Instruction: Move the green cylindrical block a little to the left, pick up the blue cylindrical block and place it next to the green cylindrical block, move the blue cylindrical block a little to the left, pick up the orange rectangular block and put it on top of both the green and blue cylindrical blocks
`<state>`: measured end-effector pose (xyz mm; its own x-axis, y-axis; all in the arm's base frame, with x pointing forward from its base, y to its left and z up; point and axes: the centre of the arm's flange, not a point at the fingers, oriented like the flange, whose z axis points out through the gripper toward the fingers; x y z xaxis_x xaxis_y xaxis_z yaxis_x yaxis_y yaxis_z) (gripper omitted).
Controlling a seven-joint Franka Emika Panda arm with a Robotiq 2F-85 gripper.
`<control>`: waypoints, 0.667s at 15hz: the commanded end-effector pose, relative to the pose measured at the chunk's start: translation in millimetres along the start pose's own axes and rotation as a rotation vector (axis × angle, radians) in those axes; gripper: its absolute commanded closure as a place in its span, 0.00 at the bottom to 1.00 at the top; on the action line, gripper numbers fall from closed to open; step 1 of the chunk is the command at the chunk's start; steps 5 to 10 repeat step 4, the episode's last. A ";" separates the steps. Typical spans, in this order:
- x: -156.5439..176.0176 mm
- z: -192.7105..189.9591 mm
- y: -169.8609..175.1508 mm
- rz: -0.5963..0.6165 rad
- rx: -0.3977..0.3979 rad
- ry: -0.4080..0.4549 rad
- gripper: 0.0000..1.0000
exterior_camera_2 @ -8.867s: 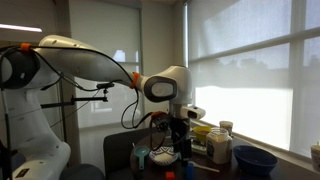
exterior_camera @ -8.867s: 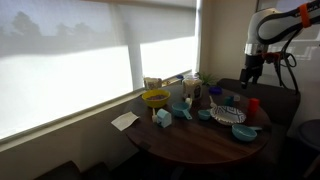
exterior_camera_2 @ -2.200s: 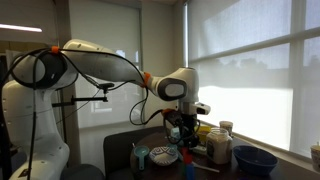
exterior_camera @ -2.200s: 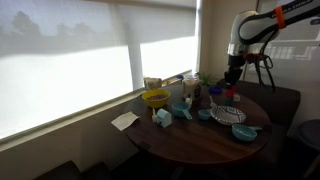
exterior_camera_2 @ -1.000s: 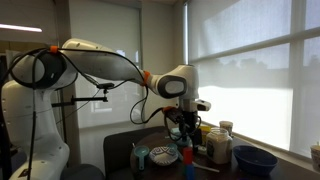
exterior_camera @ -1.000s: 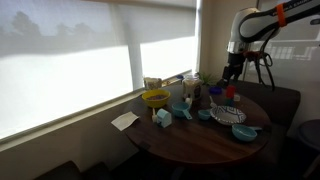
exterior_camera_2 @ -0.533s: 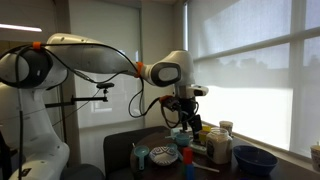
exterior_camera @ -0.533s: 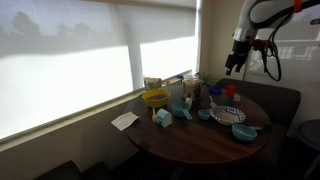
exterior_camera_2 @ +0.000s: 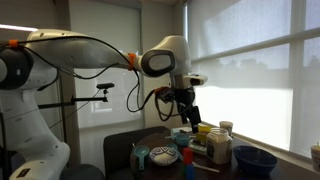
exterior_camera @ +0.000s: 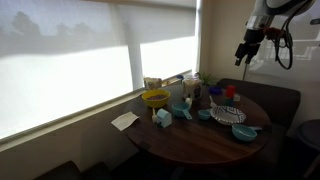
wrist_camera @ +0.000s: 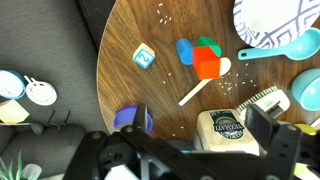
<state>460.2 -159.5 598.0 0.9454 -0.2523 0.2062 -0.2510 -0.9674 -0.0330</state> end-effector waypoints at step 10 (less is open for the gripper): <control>-9.9 -13.6 28.5 0.055 0.002 0.009 0.00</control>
